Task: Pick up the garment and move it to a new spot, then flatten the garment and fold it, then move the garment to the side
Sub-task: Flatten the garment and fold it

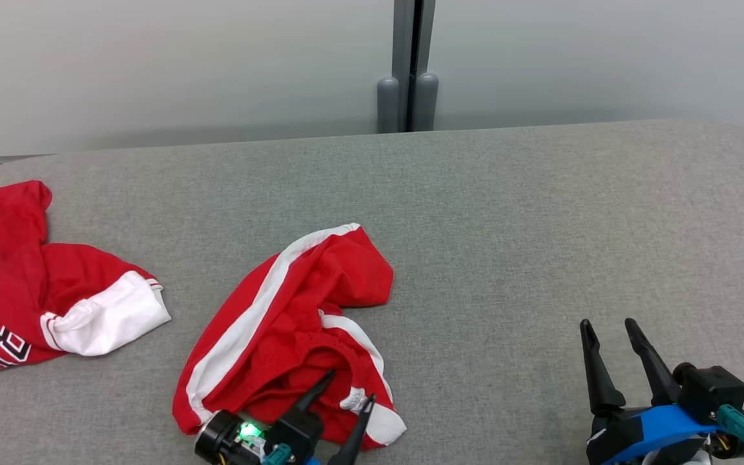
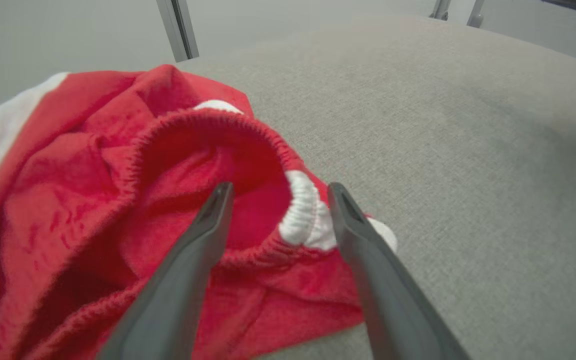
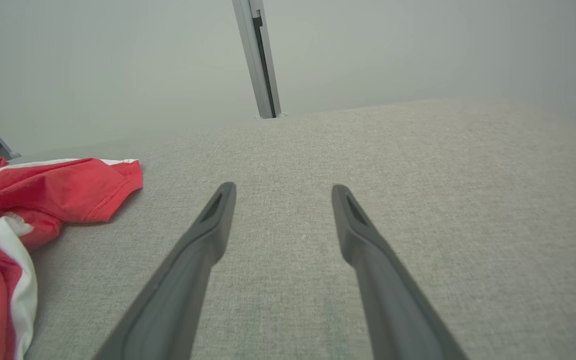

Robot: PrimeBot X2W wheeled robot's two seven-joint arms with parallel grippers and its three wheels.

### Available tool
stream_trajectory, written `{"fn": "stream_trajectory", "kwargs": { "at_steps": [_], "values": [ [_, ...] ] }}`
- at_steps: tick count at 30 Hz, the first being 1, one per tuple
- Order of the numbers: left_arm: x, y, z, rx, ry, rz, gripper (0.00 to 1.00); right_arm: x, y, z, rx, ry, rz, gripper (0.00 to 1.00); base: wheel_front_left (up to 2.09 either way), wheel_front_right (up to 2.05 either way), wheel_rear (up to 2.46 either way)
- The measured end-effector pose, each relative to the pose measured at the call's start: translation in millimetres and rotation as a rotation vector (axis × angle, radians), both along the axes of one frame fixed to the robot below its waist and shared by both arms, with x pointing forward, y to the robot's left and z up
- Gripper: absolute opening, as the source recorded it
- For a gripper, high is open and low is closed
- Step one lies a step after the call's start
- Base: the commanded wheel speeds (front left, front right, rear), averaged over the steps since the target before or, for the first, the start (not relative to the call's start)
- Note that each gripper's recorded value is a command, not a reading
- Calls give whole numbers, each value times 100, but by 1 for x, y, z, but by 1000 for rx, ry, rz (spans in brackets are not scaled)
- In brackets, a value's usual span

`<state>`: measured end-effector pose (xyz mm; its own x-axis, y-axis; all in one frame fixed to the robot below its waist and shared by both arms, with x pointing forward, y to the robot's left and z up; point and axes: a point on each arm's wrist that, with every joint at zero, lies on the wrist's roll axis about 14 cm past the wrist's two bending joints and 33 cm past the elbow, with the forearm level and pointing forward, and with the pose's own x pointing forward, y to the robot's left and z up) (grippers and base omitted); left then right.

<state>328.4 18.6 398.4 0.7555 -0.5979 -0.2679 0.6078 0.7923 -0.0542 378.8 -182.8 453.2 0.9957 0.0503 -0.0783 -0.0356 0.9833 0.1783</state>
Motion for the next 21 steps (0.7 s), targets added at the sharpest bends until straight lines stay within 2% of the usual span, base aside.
{"fn": "stream_trajectory", "kwargs": {
  "at_steps": [1,2,3,4,10,16,21],
  "values": [
    [0,1,-5,7,19,-3,100,-1,-2,-1,0,2,-6,100,0,0,0],
    [0,1,-9,11,34,-4,76,-1,-4,0,0,2,-11,100,0,0,0],
    [0,-1,-10,7,40,-10,41,-1,-5,-1,0,2,-15,100,0,0,0],
    [2,-4,-8,-1,36,-13,0,-1,-6,0,0,1,-18,100,0,0,0],
    [20,8,21,-58,-38,64,0,4,2,3,2,-11,3,100,0,0,0],
    [22,63,44,-72,-119,266,0,11,28,5,13,-18,75,100,0,0,0],
    [-1,113,38,-42,-112,425,0,16,49,4,22,-15,131,100,0,0,0]
  ]
}}
